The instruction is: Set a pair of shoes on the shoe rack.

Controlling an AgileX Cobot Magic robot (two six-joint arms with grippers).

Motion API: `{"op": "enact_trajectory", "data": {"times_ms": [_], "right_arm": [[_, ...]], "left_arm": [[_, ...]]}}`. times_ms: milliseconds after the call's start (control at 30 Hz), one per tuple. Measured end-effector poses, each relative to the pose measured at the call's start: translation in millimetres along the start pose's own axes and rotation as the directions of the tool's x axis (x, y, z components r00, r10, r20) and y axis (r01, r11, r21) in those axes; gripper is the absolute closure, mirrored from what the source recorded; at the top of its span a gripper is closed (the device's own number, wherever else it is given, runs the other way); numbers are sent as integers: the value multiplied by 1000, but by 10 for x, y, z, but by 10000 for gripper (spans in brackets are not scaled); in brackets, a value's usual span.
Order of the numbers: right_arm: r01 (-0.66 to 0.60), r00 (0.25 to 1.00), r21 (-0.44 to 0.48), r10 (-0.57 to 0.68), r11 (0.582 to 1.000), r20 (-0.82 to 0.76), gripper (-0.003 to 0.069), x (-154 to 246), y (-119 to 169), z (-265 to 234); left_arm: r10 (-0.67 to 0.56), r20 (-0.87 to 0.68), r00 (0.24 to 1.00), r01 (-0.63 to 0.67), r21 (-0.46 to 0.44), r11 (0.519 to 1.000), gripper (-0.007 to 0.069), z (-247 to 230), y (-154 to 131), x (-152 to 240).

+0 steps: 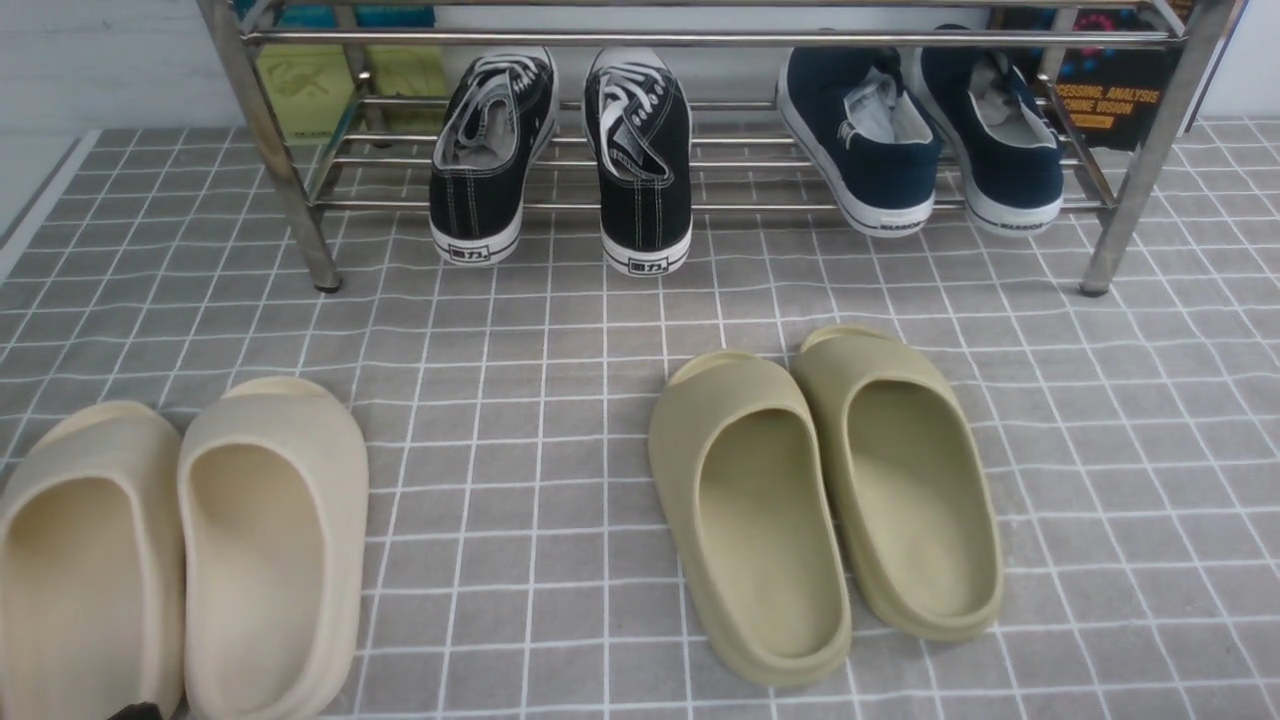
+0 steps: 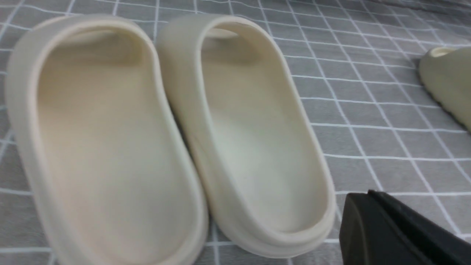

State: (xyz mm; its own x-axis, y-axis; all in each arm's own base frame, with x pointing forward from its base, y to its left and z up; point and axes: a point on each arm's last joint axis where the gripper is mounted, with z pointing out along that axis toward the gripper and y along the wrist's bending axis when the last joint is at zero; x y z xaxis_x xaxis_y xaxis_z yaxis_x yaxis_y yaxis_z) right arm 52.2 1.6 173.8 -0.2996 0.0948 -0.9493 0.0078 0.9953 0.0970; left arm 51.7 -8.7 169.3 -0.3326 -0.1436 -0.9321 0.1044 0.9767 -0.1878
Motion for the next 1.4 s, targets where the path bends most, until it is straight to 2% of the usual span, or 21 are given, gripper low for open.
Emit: {"op": "enact_trajectory", "data": {"times_ms": [100,400,1400], "right_arm": [[0,1000,0,0,1000,0,419,0,0,0],[0,1000,0,0,1000,0,419,0,0,0],[0,1000,0,0,1000,0,419,0,0,0]], "left_arm": [[61,-2,998,-61,-21,998,638,0,8,3],[126,-11,992,-127,-45,991,638,0,12,10],[125,-10,992,-126,-39,991,638,0,6,11]]}}
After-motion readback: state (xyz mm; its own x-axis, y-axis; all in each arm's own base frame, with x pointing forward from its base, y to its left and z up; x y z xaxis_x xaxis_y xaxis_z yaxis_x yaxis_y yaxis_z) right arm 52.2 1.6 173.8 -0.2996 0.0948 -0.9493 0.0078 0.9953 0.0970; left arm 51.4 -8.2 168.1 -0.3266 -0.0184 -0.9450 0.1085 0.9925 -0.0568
